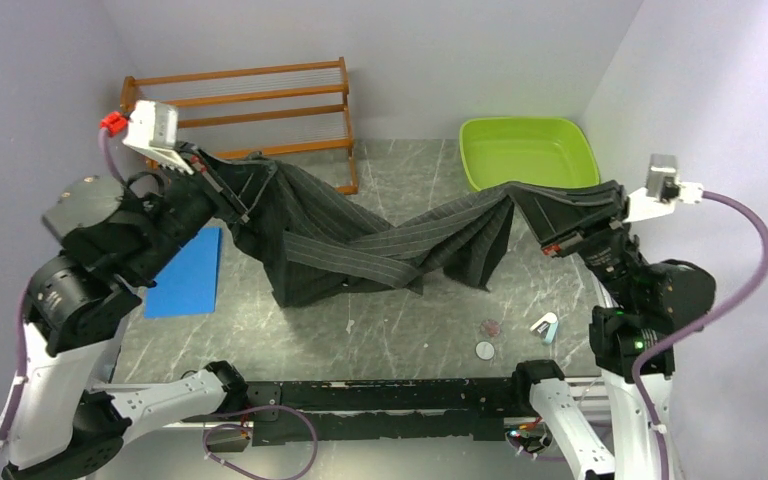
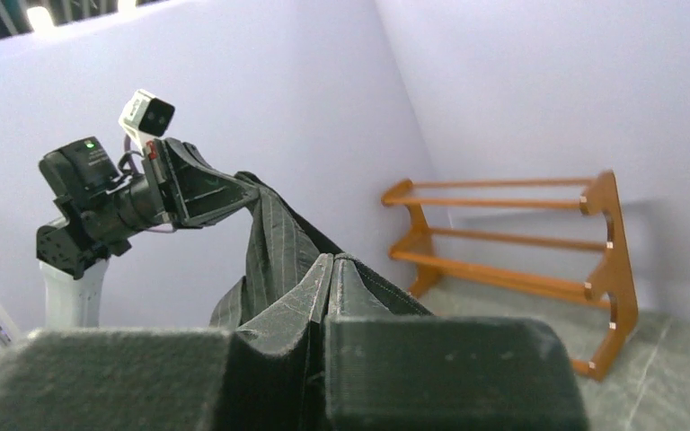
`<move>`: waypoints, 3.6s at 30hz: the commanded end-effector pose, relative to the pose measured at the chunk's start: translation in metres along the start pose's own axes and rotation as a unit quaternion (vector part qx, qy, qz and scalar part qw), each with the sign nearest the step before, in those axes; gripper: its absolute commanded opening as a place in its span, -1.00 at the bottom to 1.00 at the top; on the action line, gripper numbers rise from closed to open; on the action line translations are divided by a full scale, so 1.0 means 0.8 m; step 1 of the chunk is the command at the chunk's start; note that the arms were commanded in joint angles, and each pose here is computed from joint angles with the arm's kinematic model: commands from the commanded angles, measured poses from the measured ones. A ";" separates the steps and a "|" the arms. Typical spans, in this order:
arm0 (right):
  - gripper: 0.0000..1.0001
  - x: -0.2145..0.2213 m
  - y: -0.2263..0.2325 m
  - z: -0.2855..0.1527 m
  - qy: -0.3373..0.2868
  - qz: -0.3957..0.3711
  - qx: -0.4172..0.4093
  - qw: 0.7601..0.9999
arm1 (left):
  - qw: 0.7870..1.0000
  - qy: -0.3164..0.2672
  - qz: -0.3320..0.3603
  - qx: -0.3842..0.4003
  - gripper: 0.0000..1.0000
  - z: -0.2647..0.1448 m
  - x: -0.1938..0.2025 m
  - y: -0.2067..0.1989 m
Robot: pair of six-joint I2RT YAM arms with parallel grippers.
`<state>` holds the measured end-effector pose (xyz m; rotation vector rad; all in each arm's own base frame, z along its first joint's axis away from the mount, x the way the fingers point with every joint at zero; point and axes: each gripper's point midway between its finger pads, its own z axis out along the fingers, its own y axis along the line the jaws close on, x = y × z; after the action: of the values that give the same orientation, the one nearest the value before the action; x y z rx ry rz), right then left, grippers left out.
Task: Pin the brooch onto the clothing
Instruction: Flatten out the clothes at the center of the board.
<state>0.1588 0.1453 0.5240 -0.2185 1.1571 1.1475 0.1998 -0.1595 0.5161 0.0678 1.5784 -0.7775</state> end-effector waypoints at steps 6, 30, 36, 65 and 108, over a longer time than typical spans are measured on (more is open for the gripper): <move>-1.00 -0.085 0.100 -0.022 -0.112 -0.068 -0.067 0.989 | 0.978 -0.040 -0.011 0.206 -0.95 -0.047 -0.082 -0.112; -1.00 0.030 -0.092 0.015 0.002 0.052 0.099 0.994 | 0.972 0.076 0.081 -0.208 -0.95 0.029 0.064 0.101; -1.00 0.072 -0.165 0.028 0.053 0.082 0.170 0.981 | 0.945 0.132 0.098 -0.282 -0.95 0.078 0.127 0.162; 0.66 0.214 -0.430 0.125 0.216 0.137 0.256 0.932 | 0.939 0.180 -0.035 -0.290 0.88 0.217 0.142 0.329; -0.18 0.475 -0.382 -0.223 0.421 0.243 0.442 0.754 | 0.770 0.217 -0.310 -0.513 -0.94 -0.056 0.400 0.466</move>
<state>0.2663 0.1160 0.0216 0.3896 2.5640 0.8087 0.2541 0.0123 0.0369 -1.2559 2.4183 -0.2737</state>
